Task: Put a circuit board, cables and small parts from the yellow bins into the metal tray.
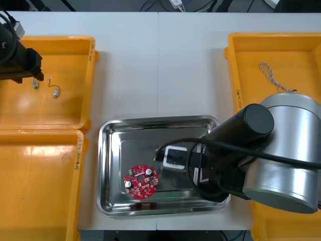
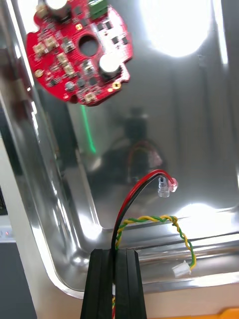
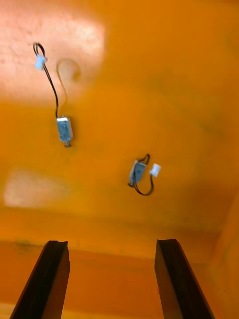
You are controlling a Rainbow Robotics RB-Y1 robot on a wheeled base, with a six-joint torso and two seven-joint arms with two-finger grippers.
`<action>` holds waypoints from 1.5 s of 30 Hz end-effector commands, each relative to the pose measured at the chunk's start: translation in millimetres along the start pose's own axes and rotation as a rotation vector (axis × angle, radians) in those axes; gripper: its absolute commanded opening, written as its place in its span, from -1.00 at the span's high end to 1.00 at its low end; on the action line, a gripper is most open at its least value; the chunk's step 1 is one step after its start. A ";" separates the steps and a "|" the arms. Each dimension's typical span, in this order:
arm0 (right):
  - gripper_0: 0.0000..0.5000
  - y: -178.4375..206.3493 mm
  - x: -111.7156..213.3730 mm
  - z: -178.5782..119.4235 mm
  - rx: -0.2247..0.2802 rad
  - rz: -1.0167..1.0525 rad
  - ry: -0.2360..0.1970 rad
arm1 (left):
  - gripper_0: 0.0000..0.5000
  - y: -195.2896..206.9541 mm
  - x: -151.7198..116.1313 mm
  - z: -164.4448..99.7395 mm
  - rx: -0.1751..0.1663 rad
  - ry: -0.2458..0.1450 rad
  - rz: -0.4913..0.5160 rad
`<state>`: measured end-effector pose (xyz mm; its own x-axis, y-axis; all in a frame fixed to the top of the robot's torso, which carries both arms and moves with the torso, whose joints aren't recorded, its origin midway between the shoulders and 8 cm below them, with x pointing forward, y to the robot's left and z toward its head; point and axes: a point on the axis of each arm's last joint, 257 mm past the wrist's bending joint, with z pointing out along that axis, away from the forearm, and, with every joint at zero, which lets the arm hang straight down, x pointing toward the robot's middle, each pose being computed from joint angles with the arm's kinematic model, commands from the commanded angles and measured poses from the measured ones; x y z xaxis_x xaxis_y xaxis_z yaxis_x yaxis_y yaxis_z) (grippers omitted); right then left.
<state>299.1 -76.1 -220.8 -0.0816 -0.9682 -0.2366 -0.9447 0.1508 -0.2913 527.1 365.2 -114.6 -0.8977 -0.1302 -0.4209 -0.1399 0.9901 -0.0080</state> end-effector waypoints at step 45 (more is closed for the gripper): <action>1.00 13.1 3.0 80.8 0.023 -0.189 0.083 | -1.00 32.2 -58.9 74.5 0.023 -0.194 0.048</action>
<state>316.0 -72.6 -301.0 0.0255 -0.9956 -0.0898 -0.9420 0.0061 -0.3355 595.7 420.4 -165.6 -0.8048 -0.2148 -0.5534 -0.2111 0.9749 -0.0713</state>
